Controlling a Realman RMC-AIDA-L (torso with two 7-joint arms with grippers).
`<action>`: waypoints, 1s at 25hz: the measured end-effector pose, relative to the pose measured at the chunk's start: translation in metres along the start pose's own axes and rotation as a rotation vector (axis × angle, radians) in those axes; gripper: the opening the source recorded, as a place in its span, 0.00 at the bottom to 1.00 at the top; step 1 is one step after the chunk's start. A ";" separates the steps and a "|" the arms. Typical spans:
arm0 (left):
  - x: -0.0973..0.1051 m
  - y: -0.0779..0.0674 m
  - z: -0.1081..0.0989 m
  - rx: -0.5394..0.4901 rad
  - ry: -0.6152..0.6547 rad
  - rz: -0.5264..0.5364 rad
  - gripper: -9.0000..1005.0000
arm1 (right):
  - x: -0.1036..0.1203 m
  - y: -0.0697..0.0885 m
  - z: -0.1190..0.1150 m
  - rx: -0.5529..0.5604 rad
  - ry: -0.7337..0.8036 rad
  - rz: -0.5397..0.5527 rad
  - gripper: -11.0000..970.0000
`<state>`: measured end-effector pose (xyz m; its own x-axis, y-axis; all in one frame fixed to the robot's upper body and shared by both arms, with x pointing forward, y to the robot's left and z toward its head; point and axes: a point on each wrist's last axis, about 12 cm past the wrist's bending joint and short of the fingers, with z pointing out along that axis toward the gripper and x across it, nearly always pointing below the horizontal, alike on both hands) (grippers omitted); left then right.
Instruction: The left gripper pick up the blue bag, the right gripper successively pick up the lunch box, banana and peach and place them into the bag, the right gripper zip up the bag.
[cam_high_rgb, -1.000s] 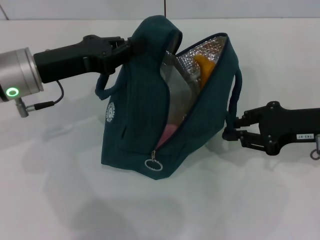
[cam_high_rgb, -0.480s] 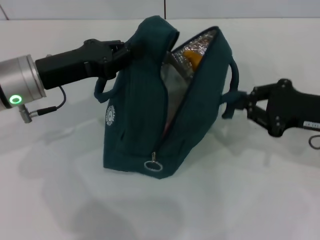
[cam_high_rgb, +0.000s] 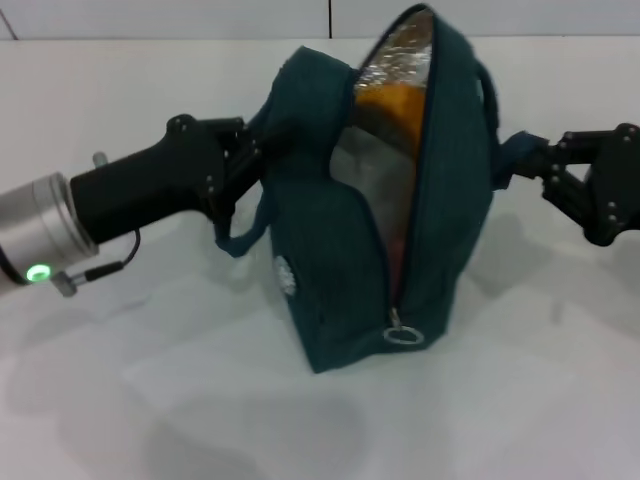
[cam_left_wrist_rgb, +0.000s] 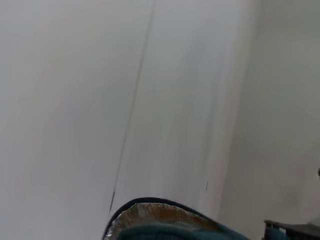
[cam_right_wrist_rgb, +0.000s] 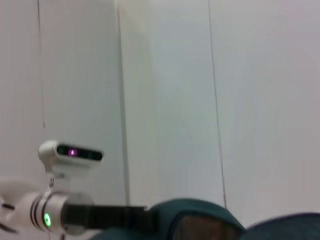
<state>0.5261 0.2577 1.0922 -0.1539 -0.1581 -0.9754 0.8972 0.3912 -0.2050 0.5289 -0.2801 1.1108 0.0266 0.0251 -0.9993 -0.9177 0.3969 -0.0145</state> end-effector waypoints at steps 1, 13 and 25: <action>0.003 -0.003 -0.002 0.001 -0.011 0.023 0.17 | -0.001 0.001 -0.002 -0.008 -0.005 0.000 0.08; 0.040 -0.033 -0.004 0.010 -0.074 0.226 0.18 | 0.000 0.001 -0.015 -0.027 0.041 0.050 0.09; 0.043 -0.035 -0.002 -0.011 -0.089 0.274 0.18 | -0.001 -0.001 -0.036 0.032 0.049 0.065 0.25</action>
<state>0.4871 0.2392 1.0571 0.1310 -0.1242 -0.9836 0.8955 0.4405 0.0637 0.5156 -0.3135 1.1101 -0.0525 0.0075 -0.9986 -0.9036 0.4254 0.0507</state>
